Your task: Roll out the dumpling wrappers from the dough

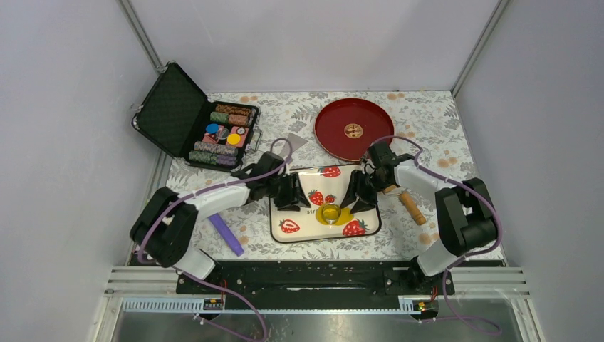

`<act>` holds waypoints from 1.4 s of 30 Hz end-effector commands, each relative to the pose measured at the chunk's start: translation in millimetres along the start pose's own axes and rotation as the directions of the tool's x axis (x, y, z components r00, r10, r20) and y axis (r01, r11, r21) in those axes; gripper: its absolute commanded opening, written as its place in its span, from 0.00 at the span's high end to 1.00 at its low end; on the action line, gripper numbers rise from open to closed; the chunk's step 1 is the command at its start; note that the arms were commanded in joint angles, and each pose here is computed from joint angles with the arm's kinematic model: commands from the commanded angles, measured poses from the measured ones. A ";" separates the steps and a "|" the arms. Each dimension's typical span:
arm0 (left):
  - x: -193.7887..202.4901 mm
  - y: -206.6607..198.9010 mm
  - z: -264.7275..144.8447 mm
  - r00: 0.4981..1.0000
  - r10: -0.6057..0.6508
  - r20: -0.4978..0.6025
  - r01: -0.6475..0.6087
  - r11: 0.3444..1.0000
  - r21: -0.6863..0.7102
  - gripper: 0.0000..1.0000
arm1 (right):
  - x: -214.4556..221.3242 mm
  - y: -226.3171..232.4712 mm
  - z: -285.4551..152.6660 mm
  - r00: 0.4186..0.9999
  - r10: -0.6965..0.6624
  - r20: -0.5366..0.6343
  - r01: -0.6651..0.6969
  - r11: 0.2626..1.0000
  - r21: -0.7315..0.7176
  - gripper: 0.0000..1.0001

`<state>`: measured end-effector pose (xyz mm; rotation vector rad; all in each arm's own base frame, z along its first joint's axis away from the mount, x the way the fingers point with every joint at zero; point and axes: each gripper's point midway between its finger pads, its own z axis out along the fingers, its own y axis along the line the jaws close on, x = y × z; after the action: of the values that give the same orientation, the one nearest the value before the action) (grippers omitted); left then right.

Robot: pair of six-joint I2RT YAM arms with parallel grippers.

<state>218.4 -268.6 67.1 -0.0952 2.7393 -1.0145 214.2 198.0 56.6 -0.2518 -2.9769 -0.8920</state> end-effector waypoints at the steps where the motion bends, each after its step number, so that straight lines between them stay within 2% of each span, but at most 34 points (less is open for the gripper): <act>1: -13.0 -60.5 7.9 0.998 0.059 0.011 -0.060 0.984 0.165 0.56 | -6.3 22.6 11.2 0.999 0.021 -0.045 -0.028 0.989 -0.149 0.53; 10: 1.7 -76.6 31.7 0.995 0.083 -0.056 -0.071 0.979 0.194 0.62 | -3.9 16.3 22.6 0.995 0.037 -0.092 -0.050 0.989 -0.137 0.59; 26: 14.3 -54.3 50.8 0.991 0.099 -0.086 -0.093 0.993 0.068 0.72 | 9.9 3.9 25.5 0.990 0.031 -0.140 -0.046 0.993 -0.105 0.69; 32: 15.5 -43.4 56.3 0.992 0.089 -0.092 -0.086 0.996 0.029 0.82 | 13.8 -1.0 29.2 0.987 0.031 -0.155 -0.045 0.995 -0.090 0.76; 40: 21.6 -24.8 59.6 0.990 0.089 -0.109 -0.094 0.995 -0.041 0.90 | 18.6 0.4 32.4 0.985 -0.009 -0.171 0.001 0.999 -0.047 0.78; 42: 22.9 -20.1 59.9 0.990 0.088 -0.110 -0.095 0.994 -0.061 0.92 | 19.9 -1.8 33.4 0.985 -0.022 -0.173 0.017 0.999 -0.029 0.81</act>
<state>206.8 -336.3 46.9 0.0668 2.8198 -1.0696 206.8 222.4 38.8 -0.2027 -2.7998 -1.0299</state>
